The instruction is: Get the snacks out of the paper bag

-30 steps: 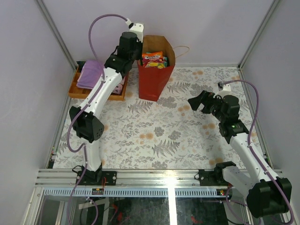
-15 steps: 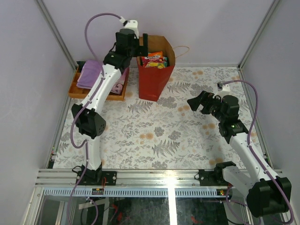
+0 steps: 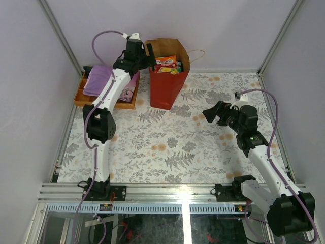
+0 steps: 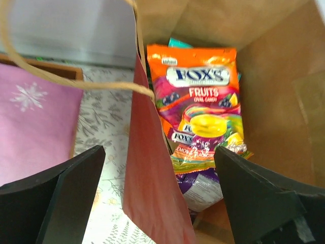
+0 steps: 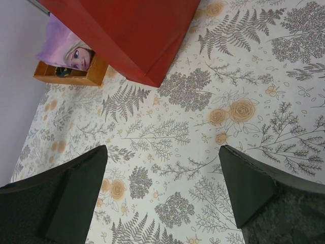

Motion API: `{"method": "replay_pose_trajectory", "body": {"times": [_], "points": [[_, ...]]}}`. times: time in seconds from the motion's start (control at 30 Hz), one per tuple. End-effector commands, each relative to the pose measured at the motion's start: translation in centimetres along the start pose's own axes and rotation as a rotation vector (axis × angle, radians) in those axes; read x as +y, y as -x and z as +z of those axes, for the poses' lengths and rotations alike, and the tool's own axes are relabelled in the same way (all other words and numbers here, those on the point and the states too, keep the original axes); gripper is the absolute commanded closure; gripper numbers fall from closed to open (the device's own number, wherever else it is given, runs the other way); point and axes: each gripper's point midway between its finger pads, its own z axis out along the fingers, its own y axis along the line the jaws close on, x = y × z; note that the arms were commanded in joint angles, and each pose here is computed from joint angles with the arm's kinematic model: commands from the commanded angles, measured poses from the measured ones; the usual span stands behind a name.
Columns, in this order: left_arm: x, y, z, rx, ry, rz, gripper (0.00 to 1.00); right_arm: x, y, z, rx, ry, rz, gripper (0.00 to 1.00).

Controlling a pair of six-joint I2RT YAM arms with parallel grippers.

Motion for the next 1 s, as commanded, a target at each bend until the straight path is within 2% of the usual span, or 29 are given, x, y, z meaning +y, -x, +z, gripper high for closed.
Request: {"method": "replay_pose_trajectory", "body": {"times": [0.0,0.07,0.1,0.17,0.2,0.23,0.27,0.6,0.8,0.97], "points": [[-1.4,-1.7,2.0,0.021,-0.071,-0.047,0.13,1.0,0.8,-0.4,-0.031,0.038,-0.034,0.01],[-1.2,-2.3,2.8,0.031,-0.061,-0.039,0.20,1.0,0.7,-0.4,-0.029,0.036,-0.035,0.01],[-1.0,-2.7,3.1,0.038,-0.053,-0.036,0.29,0.9,0.6,-0.4,-0.029,0.035,-0.037,0.01],[-0.7,-2.9,3.3,0.046,-0.032,-0.028,0.67,0.9,0.6,-0.4,-0.029,0.031,-0.038,0.01],[-0.6,-2.8,3.2,0.043,-0.025,-0.029,0.82,0.8,0.6,-0.4,-0.028,0.028,-0.040,0.01],[-0.8,-2.4,2.8,0.033,-0.023,-0.026,0.93,0.7,0.5,-0.3,-0.026,0.027,-0.040,0.01],[-1.2,-1.8,2.2,0.016,-0.027,-0.020,0.99,0.7,0.6,-0.3,-0.026,0.027,-0.040,0.01],[-6.8,3.4,-5.2,-0.170,-0.062,0.141,1.00,0.7,0.3,0.3,-0.009,0.030,-0.019,0.00],[-7.1,5.6,-7.2,-0.223,-0.063,0.220,1.00,0.7,0.5,0.1,-0.017,0.022,-0.021,0.01],[-7.6,6.6,-8.4,-0.255,-0.067,0.344,1.00,0.6,0.4,0.0,-0.020,0.020,-0.013,0.00]]}}
